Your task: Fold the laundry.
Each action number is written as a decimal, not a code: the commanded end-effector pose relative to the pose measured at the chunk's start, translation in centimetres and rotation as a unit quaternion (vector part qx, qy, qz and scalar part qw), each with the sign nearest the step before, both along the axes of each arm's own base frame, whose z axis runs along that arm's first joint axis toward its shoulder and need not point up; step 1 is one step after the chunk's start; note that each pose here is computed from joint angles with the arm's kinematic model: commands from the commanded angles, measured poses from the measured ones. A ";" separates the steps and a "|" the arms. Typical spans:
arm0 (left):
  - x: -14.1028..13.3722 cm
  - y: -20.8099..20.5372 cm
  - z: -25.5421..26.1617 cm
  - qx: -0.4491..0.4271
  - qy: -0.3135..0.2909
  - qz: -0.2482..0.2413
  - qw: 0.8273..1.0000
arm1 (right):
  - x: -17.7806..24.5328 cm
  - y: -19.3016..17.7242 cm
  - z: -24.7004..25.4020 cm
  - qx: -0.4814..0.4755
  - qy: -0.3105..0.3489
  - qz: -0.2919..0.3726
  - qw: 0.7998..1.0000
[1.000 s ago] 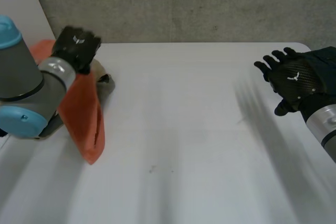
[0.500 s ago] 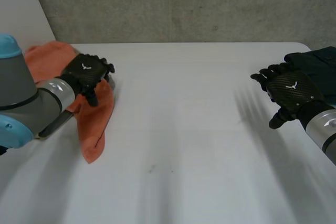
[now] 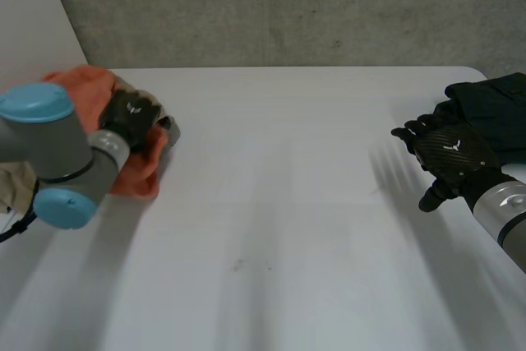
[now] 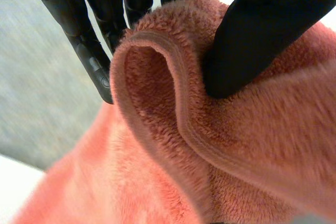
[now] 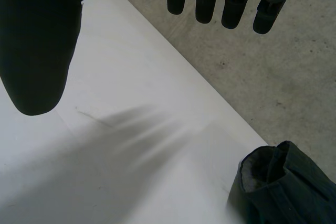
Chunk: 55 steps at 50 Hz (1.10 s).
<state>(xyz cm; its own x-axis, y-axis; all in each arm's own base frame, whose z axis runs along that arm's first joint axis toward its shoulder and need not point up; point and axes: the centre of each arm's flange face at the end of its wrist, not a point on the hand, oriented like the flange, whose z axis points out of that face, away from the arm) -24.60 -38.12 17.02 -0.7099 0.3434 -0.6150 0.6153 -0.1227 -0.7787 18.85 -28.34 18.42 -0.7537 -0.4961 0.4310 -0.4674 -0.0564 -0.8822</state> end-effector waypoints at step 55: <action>2.8 1.1 -2.0 0.096 0.152 -0.006 0.984 | 3.3 7.2 -4.3 0.249 -0.092 -0.152 0.952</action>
